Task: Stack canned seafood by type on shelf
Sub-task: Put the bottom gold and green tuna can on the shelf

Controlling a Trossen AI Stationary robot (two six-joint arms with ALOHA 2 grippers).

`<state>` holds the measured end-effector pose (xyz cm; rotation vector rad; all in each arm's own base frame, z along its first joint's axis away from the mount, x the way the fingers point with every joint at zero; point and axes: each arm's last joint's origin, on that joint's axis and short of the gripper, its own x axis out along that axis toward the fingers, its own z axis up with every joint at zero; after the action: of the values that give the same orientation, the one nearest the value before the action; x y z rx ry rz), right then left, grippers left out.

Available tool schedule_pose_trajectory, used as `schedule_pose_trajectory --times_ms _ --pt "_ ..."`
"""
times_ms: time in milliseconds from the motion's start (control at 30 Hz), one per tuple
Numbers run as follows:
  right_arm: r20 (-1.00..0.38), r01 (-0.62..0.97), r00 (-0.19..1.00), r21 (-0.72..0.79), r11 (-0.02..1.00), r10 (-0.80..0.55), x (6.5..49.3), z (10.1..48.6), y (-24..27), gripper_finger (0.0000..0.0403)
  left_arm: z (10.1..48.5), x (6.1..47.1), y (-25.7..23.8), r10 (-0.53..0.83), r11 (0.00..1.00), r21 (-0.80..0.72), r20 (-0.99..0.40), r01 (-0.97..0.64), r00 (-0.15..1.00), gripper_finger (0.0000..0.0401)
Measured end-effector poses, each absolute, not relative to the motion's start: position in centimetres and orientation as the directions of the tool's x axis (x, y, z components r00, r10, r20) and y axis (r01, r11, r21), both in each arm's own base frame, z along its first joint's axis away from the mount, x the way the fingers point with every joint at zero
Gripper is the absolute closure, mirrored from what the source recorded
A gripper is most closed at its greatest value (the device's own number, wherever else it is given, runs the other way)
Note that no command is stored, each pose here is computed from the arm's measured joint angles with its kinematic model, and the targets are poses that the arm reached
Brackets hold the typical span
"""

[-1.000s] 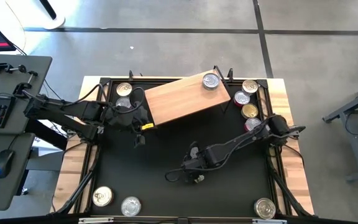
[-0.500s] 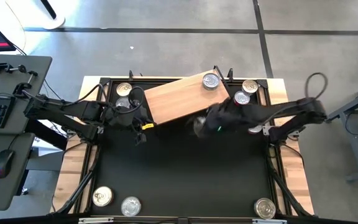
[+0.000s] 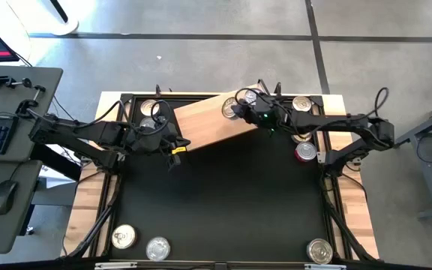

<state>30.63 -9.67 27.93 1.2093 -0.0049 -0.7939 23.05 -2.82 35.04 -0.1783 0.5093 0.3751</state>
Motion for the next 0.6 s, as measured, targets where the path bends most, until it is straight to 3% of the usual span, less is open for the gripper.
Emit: schedule_pose_trajectory --times_ms 267,600 --pt "-0.445 0.574 0.706 0.815 0.078 -0.551 31.5 27.7 -12.4 0.0266 35.0 23.1 -2.8 0.304 0.880 -0.176 -0.506 -0.441 0.808 0.0401" --pt "-0.463 0.593 0.688 0.803 0.065 -0.559 31.5 27.4 -12.9 0.0251 35.0 23.0 -2.9 0.300 0.879 -0.181 -0.507 -0.440 0.808 0.0401"
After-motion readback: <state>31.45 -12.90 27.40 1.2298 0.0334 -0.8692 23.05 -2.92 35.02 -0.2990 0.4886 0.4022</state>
